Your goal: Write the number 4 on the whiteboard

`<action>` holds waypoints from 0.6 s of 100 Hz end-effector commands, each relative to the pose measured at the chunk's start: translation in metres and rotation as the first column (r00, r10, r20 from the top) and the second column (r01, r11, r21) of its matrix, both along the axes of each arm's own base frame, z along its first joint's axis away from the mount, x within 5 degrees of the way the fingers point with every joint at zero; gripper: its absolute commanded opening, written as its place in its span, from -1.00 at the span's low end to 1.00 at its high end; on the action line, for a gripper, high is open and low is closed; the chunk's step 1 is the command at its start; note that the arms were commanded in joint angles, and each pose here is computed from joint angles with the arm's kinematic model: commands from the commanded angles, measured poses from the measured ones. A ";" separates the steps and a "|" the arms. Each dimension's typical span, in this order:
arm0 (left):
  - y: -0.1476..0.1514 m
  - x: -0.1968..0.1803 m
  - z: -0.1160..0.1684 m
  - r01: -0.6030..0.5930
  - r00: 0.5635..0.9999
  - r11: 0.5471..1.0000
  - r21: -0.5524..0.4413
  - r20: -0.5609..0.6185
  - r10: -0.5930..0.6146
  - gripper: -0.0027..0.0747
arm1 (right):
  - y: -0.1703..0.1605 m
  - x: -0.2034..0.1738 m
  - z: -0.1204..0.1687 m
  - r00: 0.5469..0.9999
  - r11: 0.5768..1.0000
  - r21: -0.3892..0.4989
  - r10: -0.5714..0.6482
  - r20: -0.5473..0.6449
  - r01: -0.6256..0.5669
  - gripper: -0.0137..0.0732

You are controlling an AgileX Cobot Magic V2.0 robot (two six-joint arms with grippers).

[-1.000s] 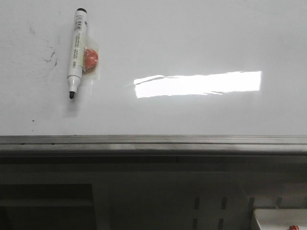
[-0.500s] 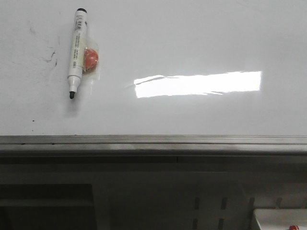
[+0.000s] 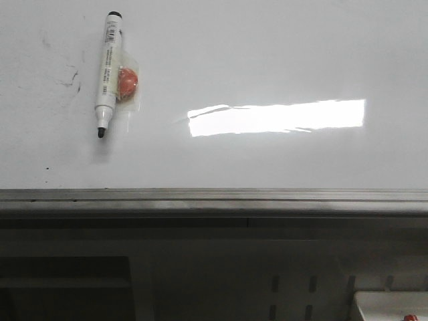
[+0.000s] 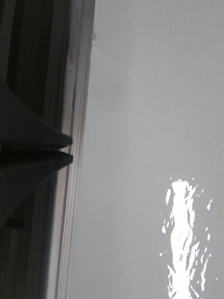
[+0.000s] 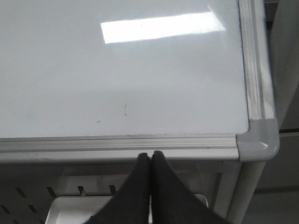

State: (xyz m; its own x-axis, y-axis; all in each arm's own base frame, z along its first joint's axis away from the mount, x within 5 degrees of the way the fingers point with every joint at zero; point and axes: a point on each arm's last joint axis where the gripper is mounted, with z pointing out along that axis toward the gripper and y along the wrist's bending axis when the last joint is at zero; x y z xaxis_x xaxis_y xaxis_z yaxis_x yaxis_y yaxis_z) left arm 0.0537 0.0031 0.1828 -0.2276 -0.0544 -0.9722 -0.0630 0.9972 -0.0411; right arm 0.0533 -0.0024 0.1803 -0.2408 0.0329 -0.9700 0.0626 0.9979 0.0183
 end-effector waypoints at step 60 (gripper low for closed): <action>0.000 0.002 0.043 0.004 0.981 1.000 -0.001 0.193 -0.004 -0.98 | -0.002 0.003 0.023 0.946 0.998 0.060 -0.041 0.321 0.023 -0.83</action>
State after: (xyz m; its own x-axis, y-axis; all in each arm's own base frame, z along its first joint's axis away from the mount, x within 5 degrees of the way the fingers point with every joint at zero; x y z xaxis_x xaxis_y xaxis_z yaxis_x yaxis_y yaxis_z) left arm 0.0548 0.0023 0.2021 -0.0915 -0.0793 -0.9926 -0.0510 0.9959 -0.0748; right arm 0.0559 -0.0023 0.1963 -0.0600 0.1061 -0.9925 0.0628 0.9928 0.1024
